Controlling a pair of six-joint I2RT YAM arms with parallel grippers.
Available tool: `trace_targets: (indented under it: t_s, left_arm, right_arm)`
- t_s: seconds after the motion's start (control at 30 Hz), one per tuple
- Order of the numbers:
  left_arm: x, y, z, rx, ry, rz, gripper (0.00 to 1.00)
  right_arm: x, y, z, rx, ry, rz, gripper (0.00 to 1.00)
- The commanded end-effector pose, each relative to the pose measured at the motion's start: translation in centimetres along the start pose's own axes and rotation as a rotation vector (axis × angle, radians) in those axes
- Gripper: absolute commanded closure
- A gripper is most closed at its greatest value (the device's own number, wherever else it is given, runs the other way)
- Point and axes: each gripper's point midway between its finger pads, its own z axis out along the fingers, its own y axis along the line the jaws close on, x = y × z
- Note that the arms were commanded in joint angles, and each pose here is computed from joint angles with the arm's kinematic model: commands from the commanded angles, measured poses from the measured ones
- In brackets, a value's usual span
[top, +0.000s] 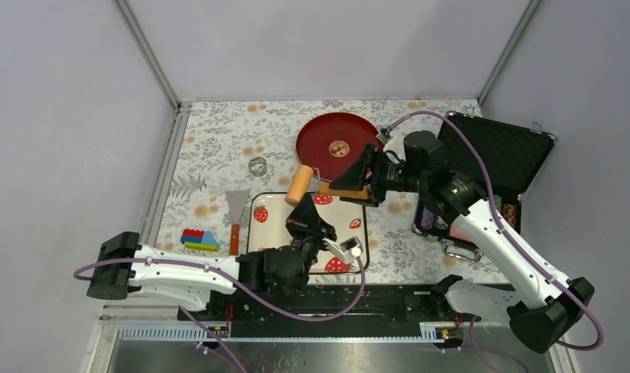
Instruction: Roll out the dumpling wrappers from the dough
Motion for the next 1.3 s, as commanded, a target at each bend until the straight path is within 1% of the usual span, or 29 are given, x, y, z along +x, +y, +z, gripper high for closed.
trace_targets:
  t_s: [0.0, 0.13, 0.3, 0.43, 0.53, 0.63, 0.67, 0.73, 0.8, 0.83, 0.87, 0.9, 0.93, 0.97, 1.0, 1.03, 1.07, 1.13, 1.27]
  left_arm:
    - [0.1, 0.8, -0.5, 0.007, 0.008, -0.058, 1.00]
    - [0.0, 0.5, -0.7, -0.003, 0.009, -0.049, 1.00]
    - [0.1, 0.3, -0.8, -0.013, 0.018, -0.048, 1.00]
    - [0.2, 0.4, -0.8, -0.032, 0.026, -0.051, 1.00]
    - [0.3, 0.3, -0.8, -0.041, 0.029, -0.048, 1.00]
    - [0.4, 0.5, -0.8, -0.050, 0.035, -0.050, 1.00]
    - [0.3, 0.5, -0.8, -0.052, 0.034, -0.051, 1.00]
    - [0.4, 0.6, -0.8, -0.057, 0.036, -0.053, 1.00]
    - [0.4, 0.7, -0.9, -0.058, 0.038, -0.054, 1.00]
    - [0.4, 0.7, -0.9, -0.059, 0.040, -0.056, 1.00]
    - [0.4, 0.7, -0.9, -0.060, 0.043, -0.056, 0.98]
    - [0.5, 0.7, -0.9, -0.060, 0.046, -0.057, 0.85]
    - [0.5, 0.6, -0.8, -0.058, 0.050, -0.056, 0.67]
    - [0.5, 0.6, -0.9, -0.055, 0.058, -0.061, 0.40]
    - [0.6, 0.4, -0.8, -0.049, 0.066, -0.066, 0.17]
    - [0.5, 0.2, -0.9, -0.041, 0.071, -0.088, 0.06]
    - [0.6, 0.0, -0.8, -0.033, 0.078, -0.107, 0.02]
    - [0.7, -1.0, -0.9, 0.013, 0.106, -0.164, 0.01]
    - [0.0, -1.6, -1.1, 0.078, 0.106, -0.428, 0.01]
  right_arm:
    - [0.4, 1.0, -0.2, -0.032, -0.005, -0.013, 0.32]
    - [0.2, 1.4, 0.0, -0.058, -0.009, -0.001, 0.33]
    - [0.3, 1.8, 0.0, -0.065, -0.001, 0.002, 0.38]
    - [0.4, 1.8, -0.1, -0.068, 0.003, 0.005, 0.43]
    - [0.5, 1.7, -0.1, -0.068, 0.007, 0.008, 0.49]
    - [0.6, 1.5, -0.1, -0.065, 0.010, 0.010, 0.61]
    - [0.7, 1.5, -0.1, -0.065, 0.013, 0.011, 0.67]
    - [0.8, 1.2, 0.1, -0.060, 0.020, 0.014, 0.82]
    - [0.9, 1.1, 0.1, -0.058, 0.025, 0.012, 1.00]
    - [1.0, 1.0, 0.1, -0.058, 0.031, 0.010, 1.00]
    - [1.1, 0.9, 0.1, -0.057, 0.035, 0.004, 1.00]
    - [1.2, 0.7, 0.1, -0.051, 0.035, 0.000, 1.00]
    - [1.3, 0.6, 0.0, -0.046, 0.036, -0.008, 1.00]
    - [1.4, 0.5, -0.1, -0.041, 0.036, -0.017, 1.00]
    - [1.4, 0.2, -0.1, -0.034, 0.033, -0.026, 1.00]
    - [1.5, 0.0, -0.3, -0.026, 0.030, -0.034, 1.00]
    - [1.5, -0.3, -0.3, -0.015, 0.028, -0.043, 1.00]
    - [1.7, -1.4, -0.9, 0.023, 0.007, -0.080, 1.00]
    - [1.9, -3.5, -1.6, 0.095, -0.020, -0.140, 1.00]
